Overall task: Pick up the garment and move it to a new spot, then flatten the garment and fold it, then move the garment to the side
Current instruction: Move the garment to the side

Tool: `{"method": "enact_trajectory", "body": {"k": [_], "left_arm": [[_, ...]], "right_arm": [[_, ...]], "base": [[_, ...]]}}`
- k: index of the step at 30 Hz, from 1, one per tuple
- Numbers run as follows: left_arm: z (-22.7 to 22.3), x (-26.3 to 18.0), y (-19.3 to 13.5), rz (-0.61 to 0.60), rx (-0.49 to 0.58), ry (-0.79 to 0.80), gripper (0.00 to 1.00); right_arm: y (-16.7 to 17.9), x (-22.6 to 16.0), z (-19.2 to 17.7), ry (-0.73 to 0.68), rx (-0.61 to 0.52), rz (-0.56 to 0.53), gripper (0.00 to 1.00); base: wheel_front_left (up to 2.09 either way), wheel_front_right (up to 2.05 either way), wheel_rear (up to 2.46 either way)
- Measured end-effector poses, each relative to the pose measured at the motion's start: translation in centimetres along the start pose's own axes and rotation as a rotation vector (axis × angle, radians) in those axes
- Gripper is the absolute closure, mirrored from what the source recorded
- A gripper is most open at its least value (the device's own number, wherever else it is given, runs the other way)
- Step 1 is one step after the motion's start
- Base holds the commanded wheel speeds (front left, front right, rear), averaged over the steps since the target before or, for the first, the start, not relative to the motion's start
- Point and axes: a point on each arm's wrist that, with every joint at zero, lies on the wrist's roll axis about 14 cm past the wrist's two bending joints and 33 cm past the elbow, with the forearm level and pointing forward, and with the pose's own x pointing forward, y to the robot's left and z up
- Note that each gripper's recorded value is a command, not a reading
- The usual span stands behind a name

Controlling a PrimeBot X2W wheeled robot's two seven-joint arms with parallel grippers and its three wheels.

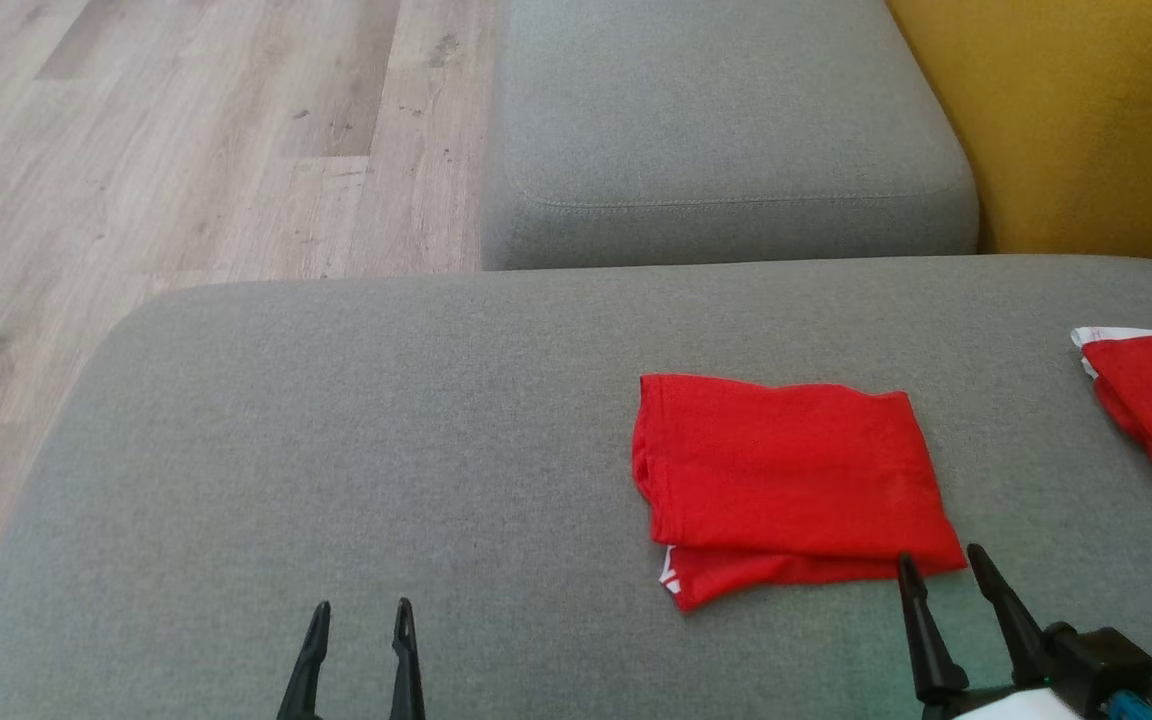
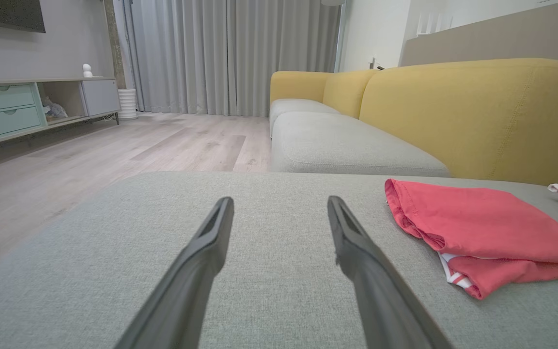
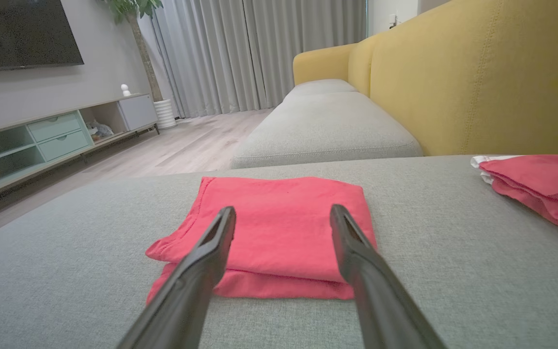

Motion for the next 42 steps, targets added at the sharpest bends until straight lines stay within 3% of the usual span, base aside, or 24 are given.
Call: {"method": "enact_trajectory", "body": {"k": [20,32,42], "left_arm": [[-0.4,-0.6,-0.1,-0.011,0.019,0.009,0.00],[-1.5,-0.5,0.0,-0.006,0.016,0.052,0.00],[-2.4,1.5,-0.6,-0.016,0.016,0.099,0.00]], "right_arm": [[-0.1,-0.4,0.4,-0.022,0.006,-0.024,0.00],[-0.7,-0.6,-2.3,0.065,0.069,-0.063,0.00],[-3.1,5.6,-3.5,0.194,0.049,-0.074,0.00]], "base": [[0.00,0.00,0.00],[0.00,0.00,0.00],[0.00,0.00,0.00]]}}
